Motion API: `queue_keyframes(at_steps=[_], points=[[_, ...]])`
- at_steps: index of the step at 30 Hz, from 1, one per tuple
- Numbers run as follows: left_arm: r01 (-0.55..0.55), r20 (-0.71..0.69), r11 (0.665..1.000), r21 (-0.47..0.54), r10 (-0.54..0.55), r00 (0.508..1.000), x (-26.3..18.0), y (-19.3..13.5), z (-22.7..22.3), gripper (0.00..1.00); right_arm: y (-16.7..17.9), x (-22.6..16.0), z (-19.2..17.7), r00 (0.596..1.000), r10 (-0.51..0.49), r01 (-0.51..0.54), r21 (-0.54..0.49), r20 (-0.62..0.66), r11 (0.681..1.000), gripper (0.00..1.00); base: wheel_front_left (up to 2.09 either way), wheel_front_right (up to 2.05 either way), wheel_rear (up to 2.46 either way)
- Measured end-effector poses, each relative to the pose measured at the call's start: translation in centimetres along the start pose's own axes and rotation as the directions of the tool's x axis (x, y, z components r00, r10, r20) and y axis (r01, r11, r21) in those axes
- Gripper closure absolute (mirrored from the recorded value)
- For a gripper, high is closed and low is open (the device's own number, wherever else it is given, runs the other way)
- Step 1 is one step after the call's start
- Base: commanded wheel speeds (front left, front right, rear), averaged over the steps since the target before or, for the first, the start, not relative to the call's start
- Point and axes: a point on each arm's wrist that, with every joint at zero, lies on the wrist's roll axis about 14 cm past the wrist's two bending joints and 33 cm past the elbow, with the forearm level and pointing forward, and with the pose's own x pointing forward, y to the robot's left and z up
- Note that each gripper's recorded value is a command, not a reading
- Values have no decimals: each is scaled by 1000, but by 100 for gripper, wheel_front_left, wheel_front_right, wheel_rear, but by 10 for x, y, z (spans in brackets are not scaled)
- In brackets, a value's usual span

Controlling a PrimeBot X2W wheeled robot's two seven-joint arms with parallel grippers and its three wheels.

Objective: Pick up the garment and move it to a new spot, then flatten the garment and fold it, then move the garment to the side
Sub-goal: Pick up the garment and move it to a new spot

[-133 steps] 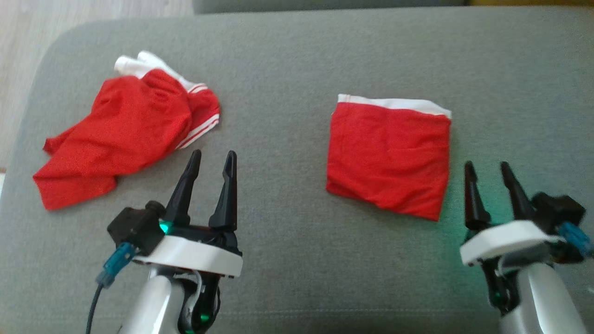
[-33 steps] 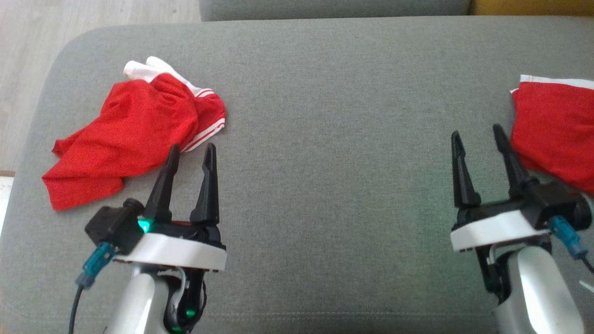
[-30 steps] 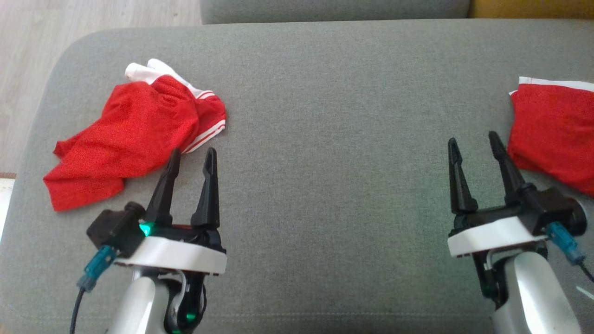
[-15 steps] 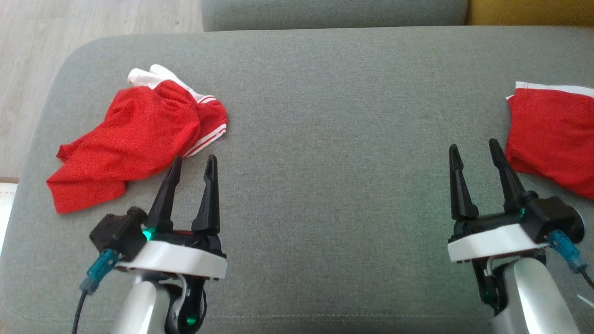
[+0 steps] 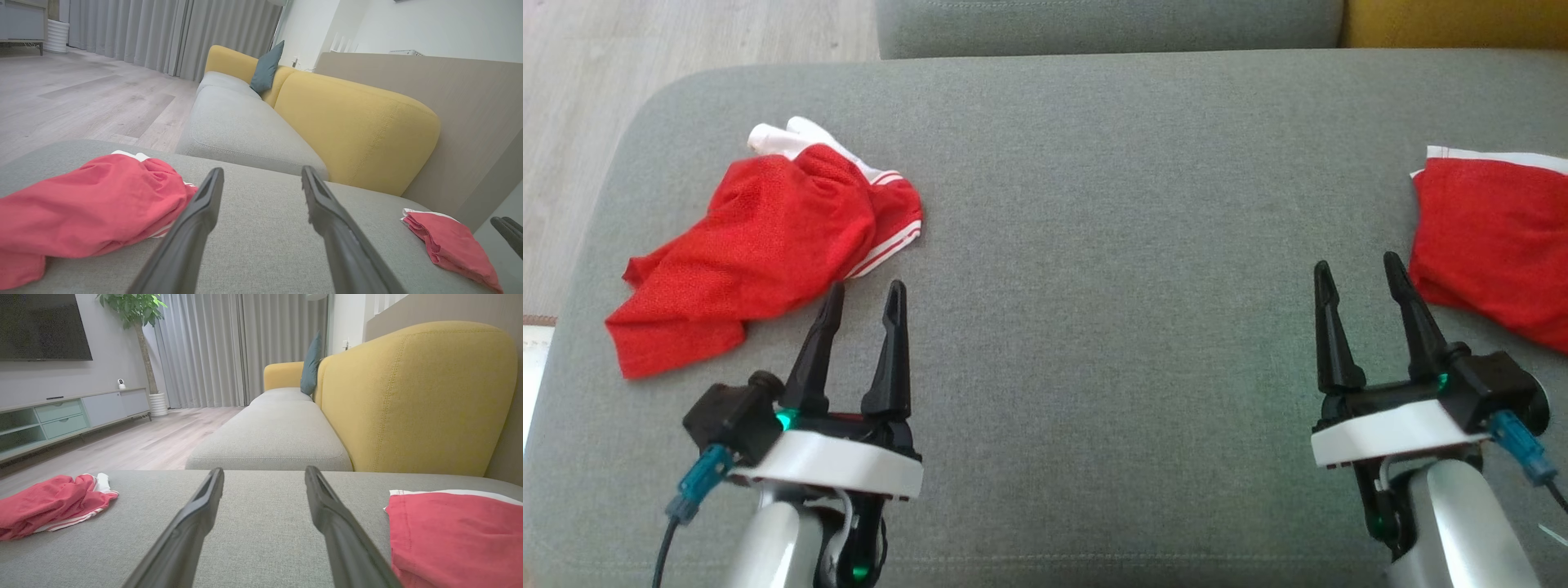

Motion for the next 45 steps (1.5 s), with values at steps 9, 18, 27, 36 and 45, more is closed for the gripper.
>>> queue_keyframes(at_steps=[9,18,27,36,45], points=[[-9,0,1000,2,9,1000,-2,2,0,0,2,1,-1,1000,6,-6,2,-2,1000,0,0,0,0],[-83,24,996,17,83,996,-14,23,10,0,31,15,-5,996,89,-89,16,-5,996,0,0,0,0],[-223,79,974,40,219,973,-41,60,32,0,87,24,-18,968,247,-246,44,-36,968,0,0,0,0],[-392,154,918,60,379,912,-84,102,59,0,159,27,-25,897,440,-435,80,-50,897,0,0,0,0],[-496,184,867,58,479,859,-125,122,68,0,203,22,-26,837,545,-537,116,-49,835,0,0,0,0]])
